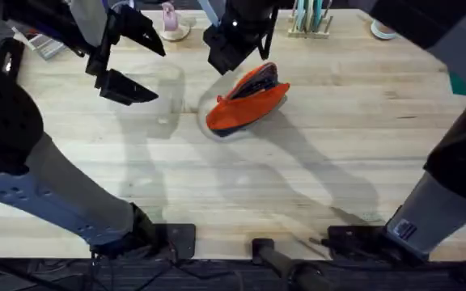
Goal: Unzip the bag, pick up the pens from the table one at a time and place them inside, then zip the bag closed.
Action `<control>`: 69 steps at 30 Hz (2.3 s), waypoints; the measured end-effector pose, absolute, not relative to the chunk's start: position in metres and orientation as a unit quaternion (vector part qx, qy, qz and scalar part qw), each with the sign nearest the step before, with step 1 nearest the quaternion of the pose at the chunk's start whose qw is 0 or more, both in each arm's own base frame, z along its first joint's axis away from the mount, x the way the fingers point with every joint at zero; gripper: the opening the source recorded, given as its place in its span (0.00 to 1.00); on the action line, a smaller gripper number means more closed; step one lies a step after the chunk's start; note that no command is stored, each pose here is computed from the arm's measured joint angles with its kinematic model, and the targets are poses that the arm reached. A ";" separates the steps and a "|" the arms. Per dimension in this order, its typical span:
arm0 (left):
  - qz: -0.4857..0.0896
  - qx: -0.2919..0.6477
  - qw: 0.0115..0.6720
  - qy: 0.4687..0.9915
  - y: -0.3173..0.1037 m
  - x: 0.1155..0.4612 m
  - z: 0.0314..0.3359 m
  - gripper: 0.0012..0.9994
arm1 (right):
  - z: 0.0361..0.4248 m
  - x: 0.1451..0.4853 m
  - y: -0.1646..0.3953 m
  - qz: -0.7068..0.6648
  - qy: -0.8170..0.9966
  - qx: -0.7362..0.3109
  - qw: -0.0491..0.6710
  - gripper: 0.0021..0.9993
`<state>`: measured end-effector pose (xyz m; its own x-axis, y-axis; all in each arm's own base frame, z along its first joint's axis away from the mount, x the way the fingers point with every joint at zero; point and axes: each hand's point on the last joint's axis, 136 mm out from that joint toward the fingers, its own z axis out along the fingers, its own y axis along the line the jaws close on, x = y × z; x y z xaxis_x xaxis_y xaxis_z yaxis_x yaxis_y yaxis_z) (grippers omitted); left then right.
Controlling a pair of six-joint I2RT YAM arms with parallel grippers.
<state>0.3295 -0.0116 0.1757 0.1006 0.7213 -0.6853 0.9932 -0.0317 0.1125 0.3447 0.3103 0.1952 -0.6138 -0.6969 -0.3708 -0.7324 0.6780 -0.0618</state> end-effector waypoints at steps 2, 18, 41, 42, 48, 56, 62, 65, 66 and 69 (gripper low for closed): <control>-0.230 0.680 0.296 0.630 -0.012 0.329 0.176 1.00 | 0.195 0.345 0.310 0.048 0.897 -0.399 0.186 0.03; -0.230 0.680 0.296 0.630 -0.012 0.329 0.176 0.99 | 0.195 0.345 0.310 0.047 0.896 -0.401 0.186 0.62; -0.230 0.680 0.295 0.630 -0.012 0.329 0.176 0.99 | 0.194 0.343 0.309 0.046 0.896 -0.403 0.180 1.00; -0.230 0.680 0.296 0.630 -0.012 0.329 0.176 0.99 | 0.194 0.342 0.309 0.046 0.896 -0.404 0.180 1.00; -0.230 0.680 0.296 0.630 -0.012 0.329 0.176 0.99 | 0.192 0.338 0.305 0.043 0.898 -0.405 0.168 1.00; -0.230 0.680 0.296 0.630 -0.012 0.329 0.176 0.99 | 0.188 0.328 0.297 0.036 0.906 -0.397 0.141 1.00; -0.230 0.680 0.296 0.630 -0.012 0.329 0.176 0.99 | 0.182 0.323 0.299 0.036 0.911 -0.389 0.129 1.00; -0.230 0.680 0.295 0.630 -0.012 0.329 0.176 0.99 | 0.171 0.325 0.303 0.034 0.913 -0.389 0.120 1.00; -0.230 0.680 0.296 0.630 -0.012 0.329 0.176 0.99 | 0.166 0.326 0.305 0.034 0.913 -0.389 0.118 1.00; -0.230 0.680 0.296 0.630 -0.012 0.329 0.176 1.00 | 0.142 0.330 0.315 0.029 0.913 -0.394 0.104 1.00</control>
<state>0.3295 -0.0117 0.1757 0.1007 0.7213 -0.6853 0.9931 -0.0318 0.1125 0.3300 0.3148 0.1423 -0.6682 -0.7130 -0.2126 -0.7251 0.6880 -0.0285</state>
